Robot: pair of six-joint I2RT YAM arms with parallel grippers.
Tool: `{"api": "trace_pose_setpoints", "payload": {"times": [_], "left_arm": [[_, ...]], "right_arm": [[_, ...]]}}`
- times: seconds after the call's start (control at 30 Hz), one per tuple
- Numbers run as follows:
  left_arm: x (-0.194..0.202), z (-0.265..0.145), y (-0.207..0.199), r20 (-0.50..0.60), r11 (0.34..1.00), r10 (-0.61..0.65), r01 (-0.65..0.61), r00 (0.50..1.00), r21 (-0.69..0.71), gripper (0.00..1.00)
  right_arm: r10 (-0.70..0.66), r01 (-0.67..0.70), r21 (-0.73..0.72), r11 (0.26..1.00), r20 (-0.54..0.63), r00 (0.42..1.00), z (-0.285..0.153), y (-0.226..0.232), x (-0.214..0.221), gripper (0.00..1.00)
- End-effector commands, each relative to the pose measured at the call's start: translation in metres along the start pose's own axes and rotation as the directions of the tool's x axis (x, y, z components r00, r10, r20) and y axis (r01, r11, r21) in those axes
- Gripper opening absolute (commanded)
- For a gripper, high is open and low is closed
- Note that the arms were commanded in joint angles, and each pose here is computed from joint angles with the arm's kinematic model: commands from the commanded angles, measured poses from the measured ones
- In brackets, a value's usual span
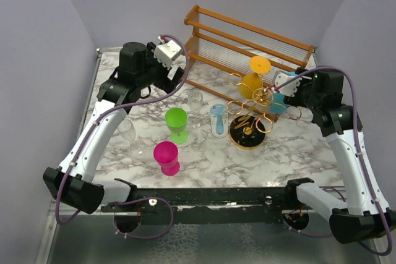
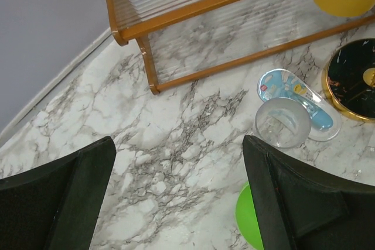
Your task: Place the wine glass upside down on the wine glass rack
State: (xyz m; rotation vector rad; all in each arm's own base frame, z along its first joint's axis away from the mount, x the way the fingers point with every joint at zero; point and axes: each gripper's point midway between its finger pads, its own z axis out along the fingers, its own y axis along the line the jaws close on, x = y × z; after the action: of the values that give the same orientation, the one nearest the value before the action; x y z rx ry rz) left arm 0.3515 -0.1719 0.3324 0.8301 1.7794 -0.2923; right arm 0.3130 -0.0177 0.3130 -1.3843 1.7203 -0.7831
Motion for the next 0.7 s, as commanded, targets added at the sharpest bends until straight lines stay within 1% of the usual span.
{"api": "trace_pose_setpoints", "payload": {"times": [0.0,0.1,0.23,0.37,0.53,0.67], "left_arm": [[0.012,0.017,-0.005,-0.015,0.999,-0.012,0.012,1.000,0.035,0.92],[0.022,0.027,-0.011,-0.043,0.997,-0.039,0.041,0.998,0.066,0.92],[0.029,0.041,-0.017,-0.071,0.989,-0.105,0.112,0.992,0.098,0.90],[0.036,0.053,-0.022,-0.107,0.978,-0.158,0.170,0.982,0.117,0.87],[0.042,0.064,-0.031,-0.144,0.963,-0.202,0.224,0.969,0.152,0.85],[0.043,0.069,-0.041,-0.163,0.947,-0.230,0.260,0.959,0.191,0.80]], "right_arm": [[0.056,-0.033,0.154,0.988,-0.149,0.987,-0.006,-0.022,0.026,0.75],[0.125,-0.096,0.192,0.977,-0.140,0.982,-0.011,-0.024,0.027,0.76],[0.239,-0.215,0.247,0.945,-0.074,0.968,-0.020,-0.031,0.021,0.76],[0.332,-0.313,0.249,0.917,-0.036,0.943,-0.025,-0.031,0.018,0.76],[0.345,-0.319,0.229,0.919,-0.079,0.935,-0.021,-0.021,0.024,0.76],[0.371,-0.343,0.230,0.911,-0.089,0.924,-0.018,-0.016,0.027,0.76]]}}
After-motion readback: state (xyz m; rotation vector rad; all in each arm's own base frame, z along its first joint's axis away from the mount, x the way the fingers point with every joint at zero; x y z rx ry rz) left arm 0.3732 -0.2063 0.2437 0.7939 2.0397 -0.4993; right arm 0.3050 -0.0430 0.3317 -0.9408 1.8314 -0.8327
